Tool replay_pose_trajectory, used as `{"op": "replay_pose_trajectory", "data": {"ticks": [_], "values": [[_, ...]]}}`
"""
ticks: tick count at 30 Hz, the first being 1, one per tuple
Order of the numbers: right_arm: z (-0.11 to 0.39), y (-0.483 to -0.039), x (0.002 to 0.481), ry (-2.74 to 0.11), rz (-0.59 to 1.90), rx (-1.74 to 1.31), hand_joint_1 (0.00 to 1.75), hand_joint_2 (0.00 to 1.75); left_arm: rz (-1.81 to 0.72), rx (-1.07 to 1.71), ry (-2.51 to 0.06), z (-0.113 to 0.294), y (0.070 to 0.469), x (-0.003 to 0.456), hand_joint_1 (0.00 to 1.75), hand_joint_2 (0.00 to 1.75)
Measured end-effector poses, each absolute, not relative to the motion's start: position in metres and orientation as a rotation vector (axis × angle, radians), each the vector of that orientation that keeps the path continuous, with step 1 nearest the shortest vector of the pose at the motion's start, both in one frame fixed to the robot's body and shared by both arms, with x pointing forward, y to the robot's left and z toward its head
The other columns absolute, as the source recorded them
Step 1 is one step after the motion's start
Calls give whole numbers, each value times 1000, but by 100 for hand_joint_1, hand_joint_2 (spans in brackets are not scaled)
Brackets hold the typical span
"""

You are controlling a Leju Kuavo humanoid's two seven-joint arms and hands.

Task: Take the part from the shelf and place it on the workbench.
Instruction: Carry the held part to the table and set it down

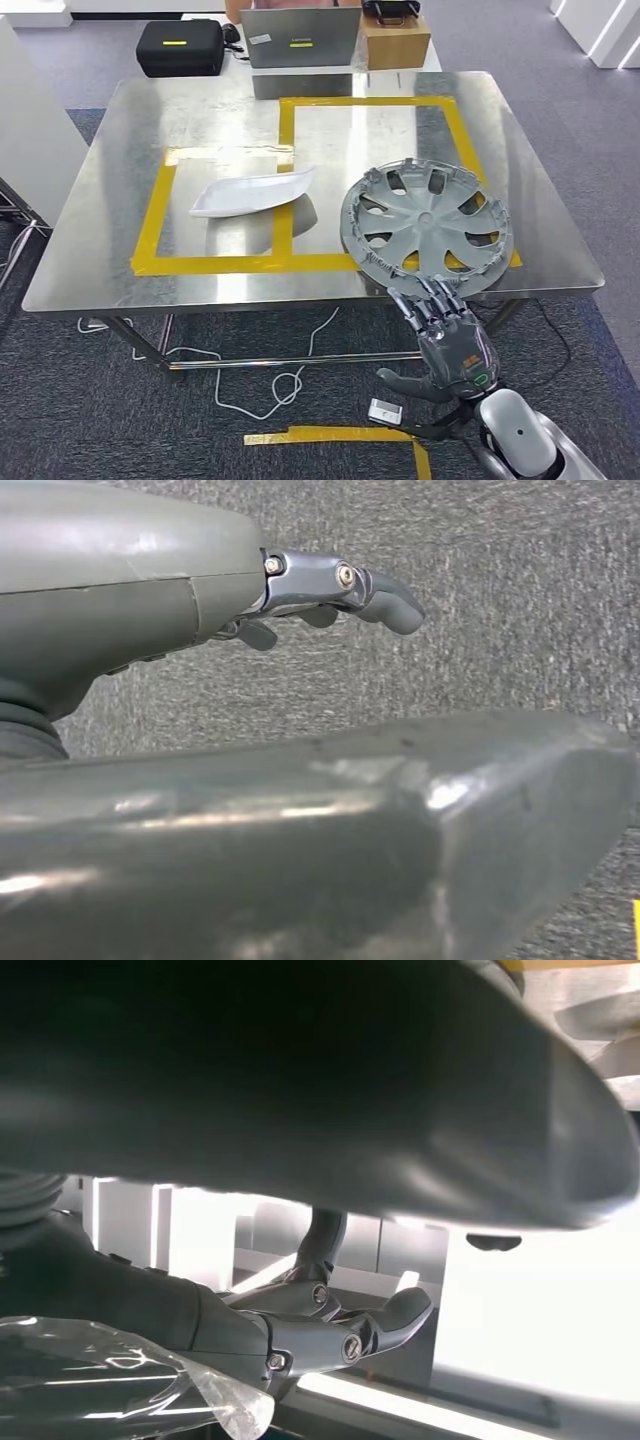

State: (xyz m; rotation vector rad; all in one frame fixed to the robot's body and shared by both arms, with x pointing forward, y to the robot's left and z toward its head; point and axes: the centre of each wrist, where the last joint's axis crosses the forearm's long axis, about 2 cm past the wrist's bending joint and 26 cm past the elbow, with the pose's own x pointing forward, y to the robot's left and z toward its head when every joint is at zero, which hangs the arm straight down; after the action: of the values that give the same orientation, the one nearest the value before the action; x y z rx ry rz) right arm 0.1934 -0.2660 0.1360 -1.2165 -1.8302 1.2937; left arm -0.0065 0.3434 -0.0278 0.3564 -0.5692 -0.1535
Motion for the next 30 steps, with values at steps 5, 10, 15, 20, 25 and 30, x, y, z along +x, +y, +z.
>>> {"op": "replay_pose_trajectory", "data": {"ticks": [5,10,15,20,25,30], "values": [[139,-267,193,-1822,1280,-1216,0,0,-140,356,-561,-27,342,-7,0,0],[136,-268,189,-1800,1281,-1205,0,0,-136,359,-550,-27,342,-10,0,0],[134,-269,186,-1770,1271,-1198,0,0,-130,361,-548,-26,341,-10,0,0],[130,-275,181,-1695,1218,-1201,0,0,-114,375,-544,-23,341,-10,0,0],[119,-286,165,-1544,1129,-1188,0,0,-109,370,-533,-20,335,-12,0,0],[105,-301,140,-1344,1015,-1108,0,0,-124,354,-521,-17,324,-14,0,0]]}}
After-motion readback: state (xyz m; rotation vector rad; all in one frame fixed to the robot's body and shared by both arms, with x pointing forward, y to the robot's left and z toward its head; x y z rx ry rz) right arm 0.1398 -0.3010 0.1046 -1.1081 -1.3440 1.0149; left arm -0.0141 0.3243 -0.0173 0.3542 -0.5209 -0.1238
